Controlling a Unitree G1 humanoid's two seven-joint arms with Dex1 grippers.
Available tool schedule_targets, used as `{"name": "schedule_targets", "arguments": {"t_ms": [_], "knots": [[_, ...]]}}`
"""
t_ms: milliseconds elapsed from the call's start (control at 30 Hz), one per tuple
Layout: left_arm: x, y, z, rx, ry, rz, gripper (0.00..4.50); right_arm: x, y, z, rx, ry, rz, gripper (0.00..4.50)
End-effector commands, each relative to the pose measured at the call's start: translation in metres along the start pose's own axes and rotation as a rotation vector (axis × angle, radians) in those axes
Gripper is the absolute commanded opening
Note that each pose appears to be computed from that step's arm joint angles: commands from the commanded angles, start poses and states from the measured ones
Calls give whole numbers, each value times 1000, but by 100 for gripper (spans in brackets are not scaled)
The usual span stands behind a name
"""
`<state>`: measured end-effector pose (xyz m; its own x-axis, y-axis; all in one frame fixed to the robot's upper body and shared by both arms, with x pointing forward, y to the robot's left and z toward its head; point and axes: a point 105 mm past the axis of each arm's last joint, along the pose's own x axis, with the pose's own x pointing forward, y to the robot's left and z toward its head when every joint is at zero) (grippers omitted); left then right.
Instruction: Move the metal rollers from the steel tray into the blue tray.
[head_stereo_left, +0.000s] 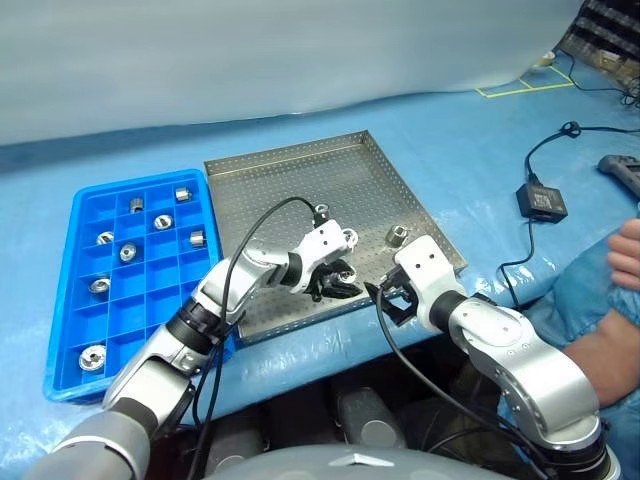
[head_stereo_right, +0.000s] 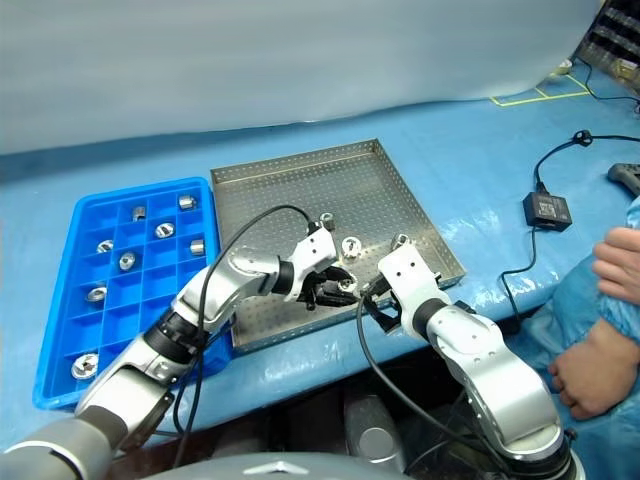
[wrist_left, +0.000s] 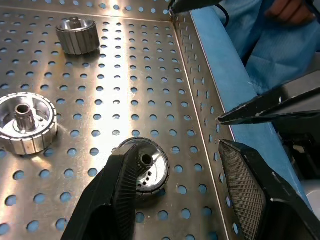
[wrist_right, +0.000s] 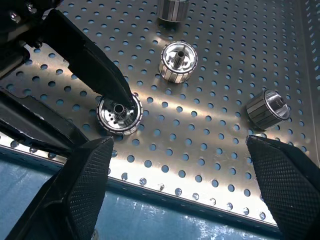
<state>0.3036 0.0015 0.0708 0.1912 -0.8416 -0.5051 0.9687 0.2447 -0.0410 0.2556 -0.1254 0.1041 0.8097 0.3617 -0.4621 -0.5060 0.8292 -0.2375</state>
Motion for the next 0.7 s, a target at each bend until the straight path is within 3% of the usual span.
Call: {"name": "schedule_targets", "arguments": {"t_ms": [33,367,500,600,700], "knots": [[5,1,-6,14,29,17,273,-5,-1,12,-27,-51,-11,450],[6,9,-15,15,60,71,273,-1,0,16,-40,-68,5,450],[6,10,-16,7,56,79,189,0,0,17,-44,-73,4,450],[6,12,-15,8,55,87,89,1,0,17,-45,-76,6,450],[4,13,-10,4,29,95,89,3,2,18,-44,-81,14,450]]}}
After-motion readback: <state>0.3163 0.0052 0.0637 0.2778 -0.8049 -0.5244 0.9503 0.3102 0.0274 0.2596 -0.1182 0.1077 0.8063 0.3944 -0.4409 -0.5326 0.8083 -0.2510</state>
